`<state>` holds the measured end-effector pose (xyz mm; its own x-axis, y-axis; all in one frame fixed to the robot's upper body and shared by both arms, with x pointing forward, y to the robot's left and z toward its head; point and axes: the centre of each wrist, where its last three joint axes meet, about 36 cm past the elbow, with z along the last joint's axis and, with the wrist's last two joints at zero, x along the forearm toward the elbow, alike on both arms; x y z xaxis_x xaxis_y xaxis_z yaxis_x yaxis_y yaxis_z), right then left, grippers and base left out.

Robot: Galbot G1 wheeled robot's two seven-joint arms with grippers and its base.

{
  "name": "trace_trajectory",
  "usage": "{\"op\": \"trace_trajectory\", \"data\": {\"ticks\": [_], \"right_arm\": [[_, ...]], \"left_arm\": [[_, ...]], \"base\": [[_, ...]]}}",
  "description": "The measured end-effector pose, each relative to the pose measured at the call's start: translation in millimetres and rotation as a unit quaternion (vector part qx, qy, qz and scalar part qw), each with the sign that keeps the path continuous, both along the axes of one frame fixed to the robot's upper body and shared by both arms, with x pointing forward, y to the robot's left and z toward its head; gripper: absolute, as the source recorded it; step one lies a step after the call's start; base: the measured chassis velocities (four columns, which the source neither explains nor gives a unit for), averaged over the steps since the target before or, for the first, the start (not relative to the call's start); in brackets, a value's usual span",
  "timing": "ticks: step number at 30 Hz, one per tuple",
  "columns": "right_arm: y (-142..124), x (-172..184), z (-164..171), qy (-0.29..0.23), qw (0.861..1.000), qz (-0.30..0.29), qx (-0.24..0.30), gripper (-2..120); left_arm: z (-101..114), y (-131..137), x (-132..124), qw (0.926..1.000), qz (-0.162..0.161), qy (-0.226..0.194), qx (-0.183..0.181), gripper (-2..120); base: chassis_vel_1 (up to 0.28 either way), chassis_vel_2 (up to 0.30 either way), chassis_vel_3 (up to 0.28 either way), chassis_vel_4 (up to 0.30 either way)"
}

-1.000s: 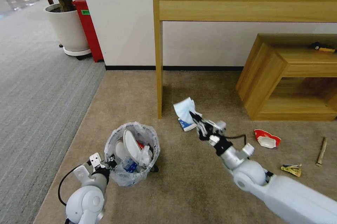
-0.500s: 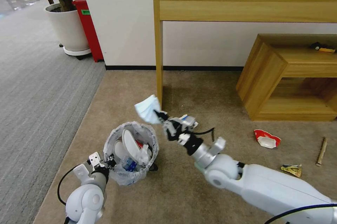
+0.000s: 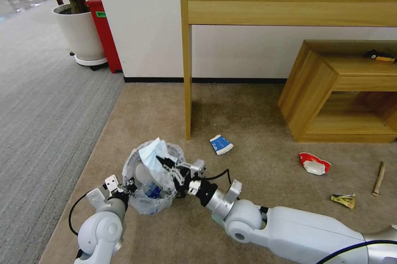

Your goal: Pick up the trash bin and place the garbage on the floor into it.

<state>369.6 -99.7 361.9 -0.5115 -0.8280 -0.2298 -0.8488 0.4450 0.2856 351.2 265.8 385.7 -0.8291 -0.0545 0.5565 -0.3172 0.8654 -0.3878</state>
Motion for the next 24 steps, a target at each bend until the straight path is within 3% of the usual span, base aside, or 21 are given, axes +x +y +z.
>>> {"op": "trace_trajectory", "data": {"ticks": [19, 24], "right_arm": [[-12, -12, -59, 0.022, 0.998, -0.024, -0.050, 0], [-13, -14, -65, 0.022, 0.998, -0.024, -0.056, 17]], "left_arm": [[10, 2, -4, 1.0000, -0.005, -0.006, -0.002, 0], [14, 0, -9, 0.9999, -0.008, -0.009, -0.003, 0]], "base": [[0.000, 0.000, 0.000, 0.000], [0.000, 0.000, 0.000, 0.000]]}}
